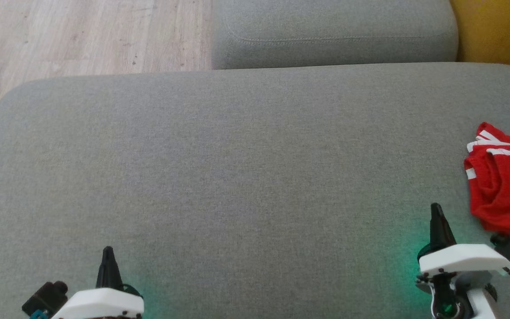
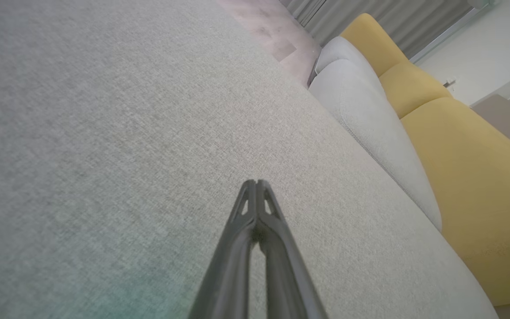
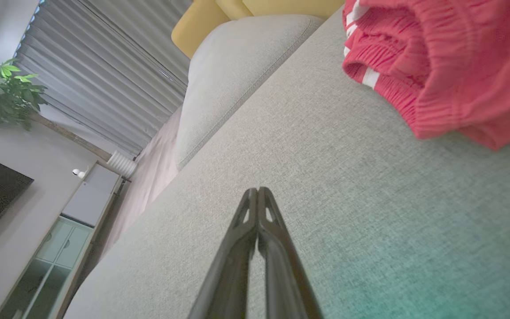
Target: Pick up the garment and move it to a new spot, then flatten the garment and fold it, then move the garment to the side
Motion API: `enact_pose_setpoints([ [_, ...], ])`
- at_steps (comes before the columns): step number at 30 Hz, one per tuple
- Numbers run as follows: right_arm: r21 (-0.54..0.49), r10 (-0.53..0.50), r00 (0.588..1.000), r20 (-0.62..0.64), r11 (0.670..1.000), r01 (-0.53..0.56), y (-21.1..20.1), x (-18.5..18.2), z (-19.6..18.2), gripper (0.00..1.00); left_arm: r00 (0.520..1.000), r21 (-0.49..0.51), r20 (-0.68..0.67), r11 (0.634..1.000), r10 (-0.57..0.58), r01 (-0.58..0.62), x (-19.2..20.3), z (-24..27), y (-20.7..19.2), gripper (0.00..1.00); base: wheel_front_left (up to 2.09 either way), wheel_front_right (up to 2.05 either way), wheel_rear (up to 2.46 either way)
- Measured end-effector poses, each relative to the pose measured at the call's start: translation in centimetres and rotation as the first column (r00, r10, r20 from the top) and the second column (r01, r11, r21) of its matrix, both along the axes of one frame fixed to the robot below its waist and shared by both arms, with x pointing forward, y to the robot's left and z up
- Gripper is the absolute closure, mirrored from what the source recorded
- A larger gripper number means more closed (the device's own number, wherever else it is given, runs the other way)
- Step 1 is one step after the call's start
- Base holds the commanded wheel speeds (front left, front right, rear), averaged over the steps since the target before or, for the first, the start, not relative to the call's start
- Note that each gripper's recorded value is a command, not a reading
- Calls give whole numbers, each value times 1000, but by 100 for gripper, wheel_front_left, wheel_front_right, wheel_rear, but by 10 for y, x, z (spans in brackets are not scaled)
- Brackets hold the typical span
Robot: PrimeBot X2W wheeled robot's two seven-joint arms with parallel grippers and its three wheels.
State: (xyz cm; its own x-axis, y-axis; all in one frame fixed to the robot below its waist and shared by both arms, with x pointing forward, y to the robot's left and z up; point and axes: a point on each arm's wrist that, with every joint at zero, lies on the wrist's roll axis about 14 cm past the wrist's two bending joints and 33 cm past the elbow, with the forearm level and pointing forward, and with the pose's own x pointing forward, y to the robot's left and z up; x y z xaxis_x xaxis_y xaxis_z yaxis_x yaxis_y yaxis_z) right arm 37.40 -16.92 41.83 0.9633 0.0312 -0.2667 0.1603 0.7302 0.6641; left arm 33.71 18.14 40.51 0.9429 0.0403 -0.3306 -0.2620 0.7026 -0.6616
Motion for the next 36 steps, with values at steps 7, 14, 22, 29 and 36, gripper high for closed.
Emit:
enact_pose_setpoints([
  [7,74,-30,1000,7,997,30,-4,2,5,100,1000,-73,10,997,16,-15,3,4,0,100,0,0,0],
  [14,149,-60,998,16,987,57,-8,3,11,100,999,-144,14,989,45,-43,5,7,3,100,0,0,0],
  [22,233,-91,996,25,969,83,-12,5,17,100,998,-229,39,972,54,-44,10,15,1,100,0,0,0],
  [29,316,-122,992,34,943,105,-17,6,25,100,995,-309,52,949,84,-64,16,22,4,100,0,0,0],
  [36,388,-142,989,43,915,115,-19,7,31,100,993,-377,68,924,95,-62,19,28,2,100,0,0,0],
])
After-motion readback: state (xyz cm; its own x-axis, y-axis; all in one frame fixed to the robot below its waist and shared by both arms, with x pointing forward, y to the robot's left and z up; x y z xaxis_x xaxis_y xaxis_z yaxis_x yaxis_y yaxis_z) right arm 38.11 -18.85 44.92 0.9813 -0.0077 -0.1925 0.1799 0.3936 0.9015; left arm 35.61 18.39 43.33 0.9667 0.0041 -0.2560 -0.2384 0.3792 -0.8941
